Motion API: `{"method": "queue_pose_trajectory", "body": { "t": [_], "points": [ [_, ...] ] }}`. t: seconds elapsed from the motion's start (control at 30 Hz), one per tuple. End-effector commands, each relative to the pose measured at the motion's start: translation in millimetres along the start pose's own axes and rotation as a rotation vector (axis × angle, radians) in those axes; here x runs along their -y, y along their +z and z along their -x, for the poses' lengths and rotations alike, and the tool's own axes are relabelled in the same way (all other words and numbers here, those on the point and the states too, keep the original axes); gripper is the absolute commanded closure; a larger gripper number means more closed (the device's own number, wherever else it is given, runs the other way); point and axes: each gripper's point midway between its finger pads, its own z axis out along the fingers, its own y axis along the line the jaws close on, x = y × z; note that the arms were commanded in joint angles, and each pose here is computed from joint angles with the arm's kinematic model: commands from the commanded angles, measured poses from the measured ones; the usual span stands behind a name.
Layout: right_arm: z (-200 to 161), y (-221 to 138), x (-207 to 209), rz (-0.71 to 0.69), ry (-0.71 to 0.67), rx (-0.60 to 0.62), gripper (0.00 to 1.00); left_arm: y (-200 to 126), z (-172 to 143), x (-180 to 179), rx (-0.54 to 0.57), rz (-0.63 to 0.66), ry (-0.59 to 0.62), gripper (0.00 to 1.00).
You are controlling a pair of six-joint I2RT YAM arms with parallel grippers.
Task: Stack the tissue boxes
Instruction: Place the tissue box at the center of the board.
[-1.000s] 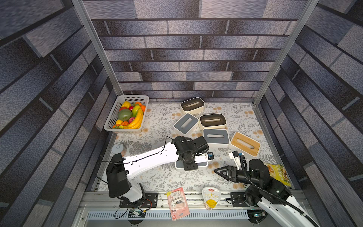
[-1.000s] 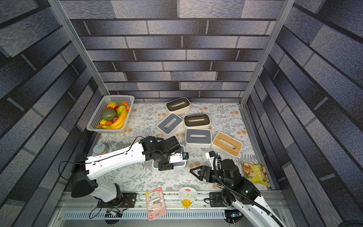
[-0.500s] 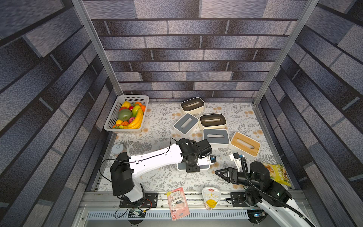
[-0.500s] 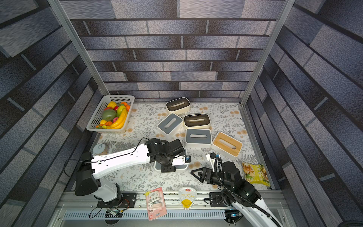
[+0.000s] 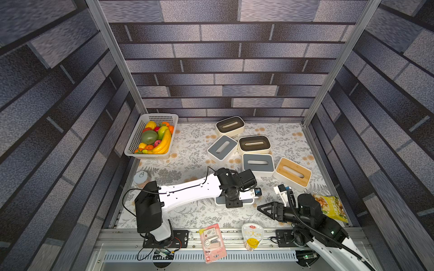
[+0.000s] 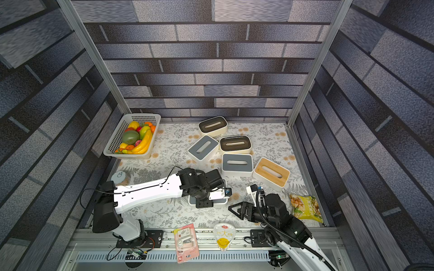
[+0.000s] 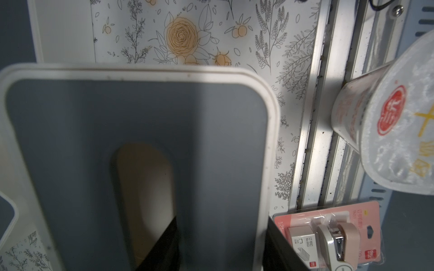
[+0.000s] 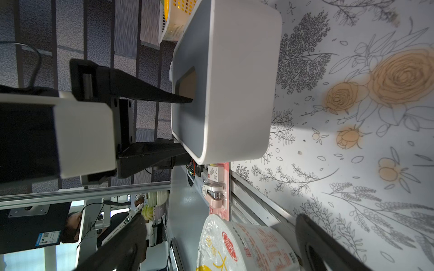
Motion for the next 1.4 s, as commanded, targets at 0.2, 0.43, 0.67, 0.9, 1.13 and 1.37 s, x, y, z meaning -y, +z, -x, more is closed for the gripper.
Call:
{"method": "queue_pose_trajectory", "body": {
  "t": [0.2,0.43,0.67,0.9,1.13,1.37],
  "points": [
    [-8,1,9,-0.016,0.015,-0.028,0.0,13,-5,4,-0.013,0.005,-0.016,0.57],
    [-9,1,10,-0.007,0.018,-0.029,0.0,21,-6,5,-0.012,0.005,-0.011,0.58],
    [-12,3,12,-0.009,0.023,-0.041,0.0,29,-10,5,-0.039,0.01,0.005,0.57],
    [-14,3,15,-0.01,0.027,-0.047,0.0,38,-16,6,-0.061,0.008,0.009,0.58],
    [-14,4,18,-0.021,0.029,-0.049,0.0,43,-21,7,-0.083,0.003,0.009,0.58],
    [-15,4,21,-0.03,0.032,-0.05,0.0,47,-26,8,-0.087,0.005,0.01,0.58]
  ]
}}
